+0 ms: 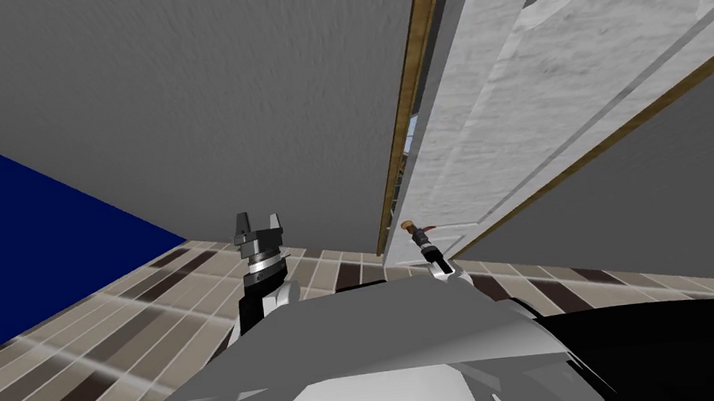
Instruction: Pull the door open
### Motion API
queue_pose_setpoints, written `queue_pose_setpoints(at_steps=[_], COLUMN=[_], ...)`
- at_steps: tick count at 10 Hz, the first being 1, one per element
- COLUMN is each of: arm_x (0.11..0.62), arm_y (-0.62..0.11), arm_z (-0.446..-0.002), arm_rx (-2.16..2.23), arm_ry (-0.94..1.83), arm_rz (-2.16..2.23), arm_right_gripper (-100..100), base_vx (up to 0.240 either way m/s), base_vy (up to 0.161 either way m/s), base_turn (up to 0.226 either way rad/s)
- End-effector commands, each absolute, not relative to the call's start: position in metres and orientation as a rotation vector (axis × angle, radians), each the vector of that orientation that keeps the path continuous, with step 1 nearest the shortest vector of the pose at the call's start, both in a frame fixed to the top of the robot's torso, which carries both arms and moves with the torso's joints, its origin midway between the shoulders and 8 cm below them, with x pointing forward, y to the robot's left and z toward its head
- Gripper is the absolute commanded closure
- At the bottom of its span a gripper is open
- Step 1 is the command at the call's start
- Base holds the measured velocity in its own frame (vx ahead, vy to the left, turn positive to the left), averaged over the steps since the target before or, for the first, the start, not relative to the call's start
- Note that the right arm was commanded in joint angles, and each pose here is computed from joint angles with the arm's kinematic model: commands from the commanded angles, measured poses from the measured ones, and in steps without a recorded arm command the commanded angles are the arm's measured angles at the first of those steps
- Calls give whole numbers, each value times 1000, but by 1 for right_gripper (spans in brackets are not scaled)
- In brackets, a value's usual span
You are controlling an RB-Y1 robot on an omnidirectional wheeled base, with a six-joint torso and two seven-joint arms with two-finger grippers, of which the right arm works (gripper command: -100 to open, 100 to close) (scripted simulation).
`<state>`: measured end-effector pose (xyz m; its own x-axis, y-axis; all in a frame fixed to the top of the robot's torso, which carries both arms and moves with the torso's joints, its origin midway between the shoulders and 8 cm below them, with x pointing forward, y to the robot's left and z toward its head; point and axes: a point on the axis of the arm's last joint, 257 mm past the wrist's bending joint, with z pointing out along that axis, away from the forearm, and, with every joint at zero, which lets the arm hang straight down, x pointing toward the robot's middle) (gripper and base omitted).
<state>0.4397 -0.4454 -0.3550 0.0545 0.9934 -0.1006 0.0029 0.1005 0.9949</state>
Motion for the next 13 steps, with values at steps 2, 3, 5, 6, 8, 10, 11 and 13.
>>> queue_pose_setpoints(at_steps=[2, 3, 5, 6, 8, 10, 11, 13], arm_x=[429, 432, 418, 412, 400, 386, 382, 381], arm_y=[-448, -443, -444, -445, -448, -450, -451, -445], arm_z=[-355, -357, -359, -358, -357, -356, -355, -358], arm_rx=[1143, 1151, 1137, 1130, 1113, 1096, 1091, 1095], arm_ry=[1242, 1240, 1259, 1266, 1283, 1304, 1311, 1317], arm_rz=[1119, 1118, 1139, 1147, 1165, 1186, 1193, 1203], arm_right_gripper=[100, 100, 100, 100, 100, 100, 100, 100], base_vx=[-240, -99, -183, -172, -187, -213, -202, -137], base_vy=[-88, -30, -65, -59, -78, -60, -86, -75], base_turn=[129, 37, 151, 112, 129, 148, 121, 55])
